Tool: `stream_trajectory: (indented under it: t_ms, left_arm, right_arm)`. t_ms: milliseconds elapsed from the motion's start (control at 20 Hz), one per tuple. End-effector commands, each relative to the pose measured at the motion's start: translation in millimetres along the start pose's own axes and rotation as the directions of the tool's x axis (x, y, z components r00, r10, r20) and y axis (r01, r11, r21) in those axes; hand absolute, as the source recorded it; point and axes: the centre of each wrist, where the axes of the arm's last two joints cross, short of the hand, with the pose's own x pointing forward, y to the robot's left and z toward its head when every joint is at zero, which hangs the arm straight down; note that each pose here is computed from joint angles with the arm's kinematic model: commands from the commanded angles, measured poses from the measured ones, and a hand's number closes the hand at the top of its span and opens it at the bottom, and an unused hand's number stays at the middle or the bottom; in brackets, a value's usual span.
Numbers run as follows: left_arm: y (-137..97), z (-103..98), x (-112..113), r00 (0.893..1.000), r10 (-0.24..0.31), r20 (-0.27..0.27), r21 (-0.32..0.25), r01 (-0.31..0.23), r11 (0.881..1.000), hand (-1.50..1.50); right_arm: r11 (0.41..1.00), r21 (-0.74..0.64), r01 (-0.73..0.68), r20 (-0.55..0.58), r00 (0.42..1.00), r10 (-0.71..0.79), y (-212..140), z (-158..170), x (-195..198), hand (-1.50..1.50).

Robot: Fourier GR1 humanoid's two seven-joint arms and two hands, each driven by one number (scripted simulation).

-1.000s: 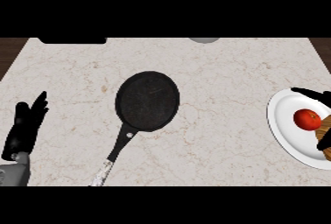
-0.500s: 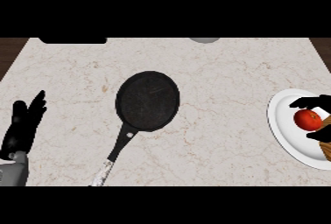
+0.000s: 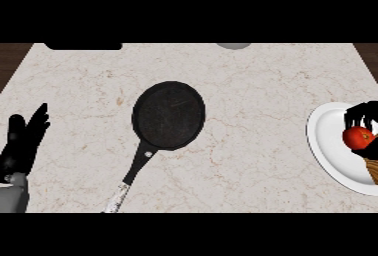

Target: Pick the tomato from the plate and place it in the pan

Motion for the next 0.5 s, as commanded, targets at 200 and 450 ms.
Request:
stream_trajectory:
  t_ms: [200,450]
  left_arm:
    - [9,5,-15,0.999,0.012,-0.036,0.019,-0.012,1.000,0.00]
    - [6,11,-26,0.999,0.005,-0.048,0.062,-0.002,0.998,0.00]
  right_arm:
    - [0.996,-0.083,-0.034,-0.026,0.999,0.032,63,-27,84,1.50]
    - [0.979,-0.200,-0.048,-0.015,0.999,0.046,83,-6,139,1.50]
